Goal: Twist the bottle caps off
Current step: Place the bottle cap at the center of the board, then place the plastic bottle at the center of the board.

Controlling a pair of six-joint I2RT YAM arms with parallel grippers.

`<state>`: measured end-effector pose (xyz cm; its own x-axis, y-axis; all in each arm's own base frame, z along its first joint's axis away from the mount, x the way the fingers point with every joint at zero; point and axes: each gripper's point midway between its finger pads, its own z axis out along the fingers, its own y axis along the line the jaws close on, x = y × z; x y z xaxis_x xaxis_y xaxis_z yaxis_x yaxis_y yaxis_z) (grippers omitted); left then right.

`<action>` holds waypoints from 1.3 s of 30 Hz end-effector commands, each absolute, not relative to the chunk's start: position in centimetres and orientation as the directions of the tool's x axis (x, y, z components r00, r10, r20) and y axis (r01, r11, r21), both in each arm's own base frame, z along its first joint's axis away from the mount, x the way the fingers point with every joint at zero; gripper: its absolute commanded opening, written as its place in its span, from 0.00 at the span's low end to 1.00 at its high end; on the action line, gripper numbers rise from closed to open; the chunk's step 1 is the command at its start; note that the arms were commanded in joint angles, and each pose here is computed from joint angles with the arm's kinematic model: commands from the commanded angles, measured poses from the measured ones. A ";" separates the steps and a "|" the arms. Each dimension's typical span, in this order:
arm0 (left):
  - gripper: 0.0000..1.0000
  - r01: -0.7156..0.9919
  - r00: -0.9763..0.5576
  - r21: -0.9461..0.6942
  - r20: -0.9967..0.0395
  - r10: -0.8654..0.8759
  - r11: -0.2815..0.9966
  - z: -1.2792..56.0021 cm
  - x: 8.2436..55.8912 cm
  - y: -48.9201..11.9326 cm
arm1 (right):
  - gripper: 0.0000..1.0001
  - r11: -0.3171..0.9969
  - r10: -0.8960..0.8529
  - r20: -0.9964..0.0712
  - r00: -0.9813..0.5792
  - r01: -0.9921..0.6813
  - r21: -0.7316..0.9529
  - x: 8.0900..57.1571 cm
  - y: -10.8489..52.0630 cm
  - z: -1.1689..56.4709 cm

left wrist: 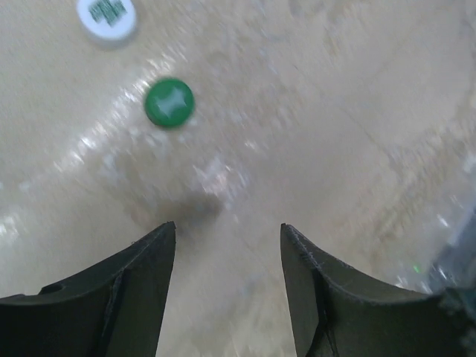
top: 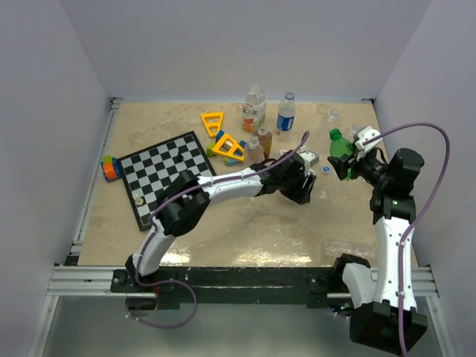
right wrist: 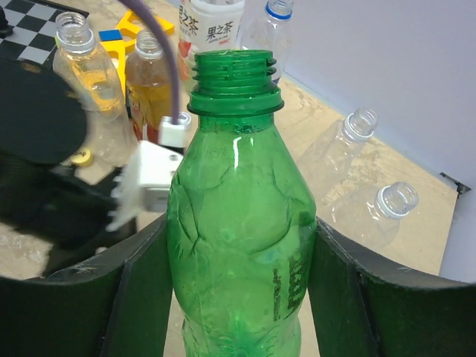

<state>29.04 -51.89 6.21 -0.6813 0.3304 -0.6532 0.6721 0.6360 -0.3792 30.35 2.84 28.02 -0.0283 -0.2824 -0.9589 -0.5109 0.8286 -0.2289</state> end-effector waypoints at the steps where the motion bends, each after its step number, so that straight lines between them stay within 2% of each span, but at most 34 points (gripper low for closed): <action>1: 0.63 0.805 -0.547 -0.382 -0.774 0.320 0.453 15.3 23.3 -51.5 | 0.00 0.811 -0.283 -0.959 0.021 -0.529 -0.250 29.9 3.4 29.1; 4: 0.63 0.841 -0.496 -0.360 -0.810 0.311 0.404 17.7 20.0 -48.7 | 0.00 0.789 -0.295 -0.955 0.020 -0.560 -0.255 29.8 3.7 28.8; 9: 0.64 0.868 -0.427 -0.310 -0.865 0.265 0.389 18.0 15.7 -42.5 | 0.00 0.684 -0.308 -0.951 0.027 -0.689 -0.241 28.8 5.6 27.5; 16: 0.68 0.840 -0.438 -0.364 -0.893 0.107 0.402 19.8 12.9 -37.1 | 0.00 0.549 -0.328 -0.944 0.027 -0.808 -0.214 27.0 7.9 26.2; 24: 0.76 0.849 -0.394 -0.343 -0.918 0.049 0.401 21.1 12.9 -36.5 | 0.00 0.436 -0.298 -0.955 0.000 -0.890 -0.136 26.0 12.9 25.8; 28: 0.87 0.850 -0.378 -0.336 -0.926 0.025 0.405 21.7 13.4 -36.9 | 0.00 0.383 -0.260 -0.966 -0.002 -0.918 -0.102 25.8 15.0 26.4; 31: 1.00 0.841 -0.361 -0.340 -0.932 -0.032 0.420 22.5 14.2 -37.3 | 0.00 0.328 -0.235 -0.972 -0.026 -0.943 -0.054 25.6 16.2 26.4; 35: 1.00 0.827 -0.358 -0.376 -0.925 -0.125 0.418 23.6 14.9 -37.8 | 0.00 0.283 -0.203 -0.976 -0.080 -0.959 0.019 25.7 17.0 26.5; 39: 1.00 0.820 -0.371 -0.423 -0.906 -0.204 0.386 24.3 15.2 -38.9 | 0.00 0.316 -0.135 -0.981 -0.137 -0.945 0.089 26.5 17.3 27.9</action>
<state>14.51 -37.58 21.40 -0.3862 -0.0409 -0.9215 0.8255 0.4304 -0.3650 26.16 16.43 23.88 -0.1551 -0.2283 -0.9612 -0.9424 0.3260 0.0747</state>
